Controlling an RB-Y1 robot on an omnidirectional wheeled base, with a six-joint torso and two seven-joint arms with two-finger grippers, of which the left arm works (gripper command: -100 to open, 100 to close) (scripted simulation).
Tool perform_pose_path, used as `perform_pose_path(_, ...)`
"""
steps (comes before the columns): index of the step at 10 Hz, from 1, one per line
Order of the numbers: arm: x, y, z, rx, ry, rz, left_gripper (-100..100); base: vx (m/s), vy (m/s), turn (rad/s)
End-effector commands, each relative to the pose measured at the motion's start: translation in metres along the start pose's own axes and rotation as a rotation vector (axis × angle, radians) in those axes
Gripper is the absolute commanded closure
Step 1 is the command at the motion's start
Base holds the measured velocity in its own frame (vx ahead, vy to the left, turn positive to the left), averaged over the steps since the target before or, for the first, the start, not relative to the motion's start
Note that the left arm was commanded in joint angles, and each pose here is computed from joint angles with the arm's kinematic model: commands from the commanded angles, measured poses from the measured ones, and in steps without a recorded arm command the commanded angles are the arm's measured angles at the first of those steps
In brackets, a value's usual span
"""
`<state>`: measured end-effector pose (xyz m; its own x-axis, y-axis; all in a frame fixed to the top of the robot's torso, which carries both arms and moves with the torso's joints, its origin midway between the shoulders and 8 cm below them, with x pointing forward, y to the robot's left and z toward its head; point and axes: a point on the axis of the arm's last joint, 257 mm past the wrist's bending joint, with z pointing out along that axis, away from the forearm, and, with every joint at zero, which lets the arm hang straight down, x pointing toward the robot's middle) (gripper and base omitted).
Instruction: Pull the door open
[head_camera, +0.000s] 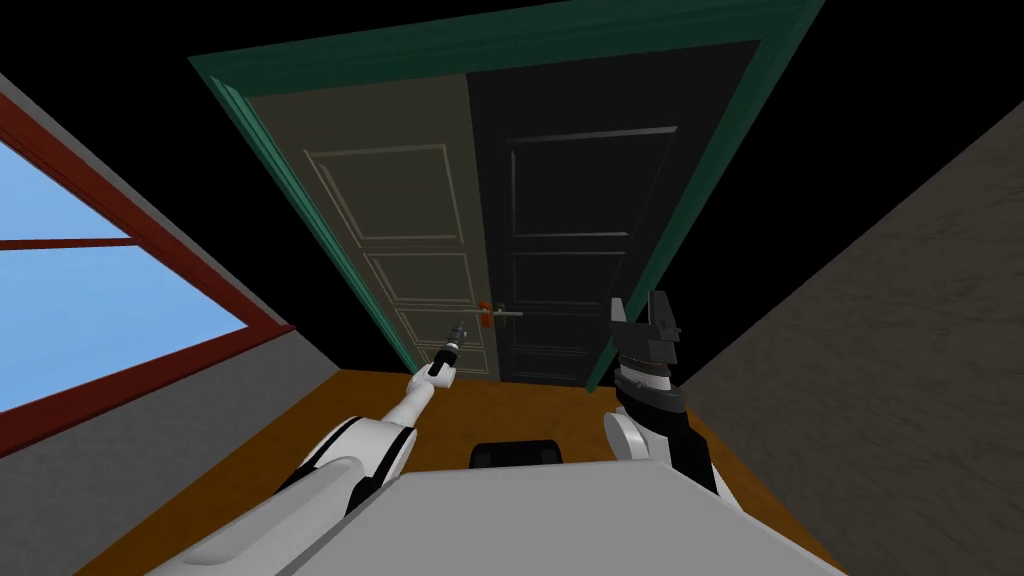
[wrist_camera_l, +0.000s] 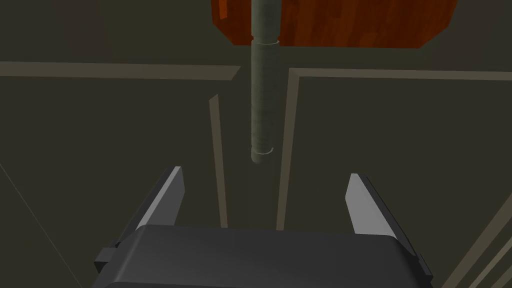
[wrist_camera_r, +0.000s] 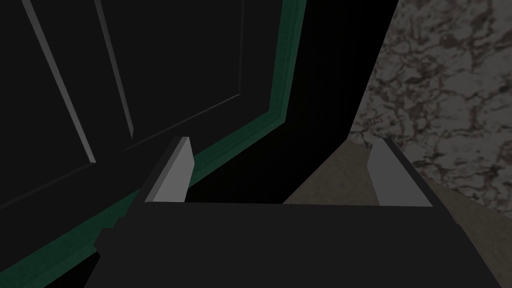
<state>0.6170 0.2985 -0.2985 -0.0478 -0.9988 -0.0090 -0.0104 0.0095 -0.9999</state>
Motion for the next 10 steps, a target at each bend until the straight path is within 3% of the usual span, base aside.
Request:
perform_pose_path(1, -0.011, -0.001, 0.0007, 0.004, -0.011, -0.001, -100, 0.034, -0.031, -0.042)
perform_pose_path(3, -0.012, 0.003, -0.0009, -0.005, -0.015, 0.0, -100, 0.014, -0.007, 0.01)
perform_pose_path(4, -0.045, 0.005, -0.0097, -0.011, -0.056, 0.003, -100, 0.067, -0.035, -0.151)
perform_pose_path(5, -0.065, 0.005, -0.0156, -0.012, -0.08, 0.005, -100, 0.117, -0.055, -0.214)
perform_pose_path(6, -0.074, 0.005, -0.0182, -0.012, -0.091, 0.006, -100, 0.124, -0.013, -0.124)
perform_pose_path(8, -0.074, 0.006, -0.0186, -0.014, -0.092, 0.006, -100, 0.059, -0.003, 0.001)
perform_pose_path(10, -0.099, 0.002, -0.0263, -0.008, -0.12, 0.006, -100, 0.083, -0.009, -0.142)
